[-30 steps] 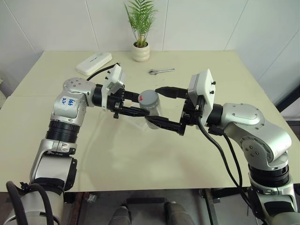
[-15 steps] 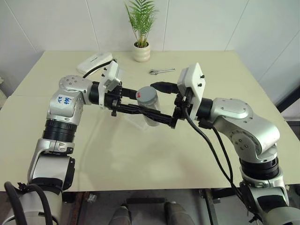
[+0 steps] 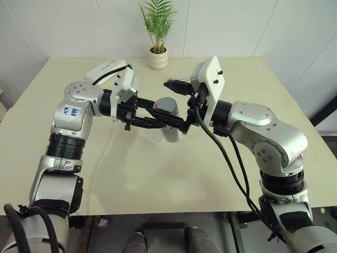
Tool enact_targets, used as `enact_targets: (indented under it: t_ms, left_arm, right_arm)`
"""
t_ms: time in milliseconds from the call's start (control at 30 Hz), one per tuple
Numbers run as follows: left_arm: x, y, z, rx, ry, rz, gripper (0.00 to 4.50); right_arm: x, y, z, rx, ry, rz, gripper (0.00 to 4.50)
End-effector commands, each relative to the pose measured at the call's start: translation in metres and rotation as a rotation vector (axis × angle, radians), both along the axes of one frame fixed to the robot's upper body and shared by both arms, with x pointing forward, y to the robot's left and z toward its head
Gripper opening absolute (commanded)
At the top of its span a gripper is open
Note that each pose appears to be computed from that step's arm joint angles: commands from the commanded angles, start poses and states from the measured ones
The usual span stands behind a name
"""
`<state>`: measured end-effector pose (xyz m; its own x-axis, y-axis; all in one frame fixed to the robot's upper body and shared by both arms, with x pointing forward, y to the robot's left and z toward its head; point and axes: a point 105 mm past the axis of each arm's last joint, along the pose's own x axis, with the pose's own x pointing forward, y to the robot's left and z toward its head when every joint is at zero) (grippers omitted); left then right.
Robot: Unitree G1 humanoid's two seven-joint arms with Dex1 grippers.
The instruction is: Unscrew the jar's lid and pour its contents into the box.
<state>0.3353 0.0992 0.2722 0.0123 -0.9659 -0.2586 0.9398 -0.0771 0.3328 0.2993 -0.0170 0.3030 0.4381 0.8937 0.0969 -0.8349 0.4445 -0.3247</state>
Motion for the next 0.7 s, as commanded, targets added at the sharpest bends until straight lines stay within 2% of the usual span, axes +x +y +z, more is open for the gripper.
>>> enact_targets:
  t_ms: [33,333,700]
  left_arm:
    - [-0.005,-0.003,0.015,0.036,-0.08,-0.02,2.02]
    - [-0.002,0.001,0.009,0.094,-0.044,0.01,2.02]
    - [0.001,0.0,0.013,0.068,-0.031,0.046,2.02]
  right_arm:
    - [-0.002,0.004,0.012,0.012,-0.04,-0.002,4.5]
    - [0.0,0.011,0.004,-0.01,-0.021,-0.001,4.5]
    - [0.005,0.009,-0.006,-0.018,-0.003,-0.024,4.5]
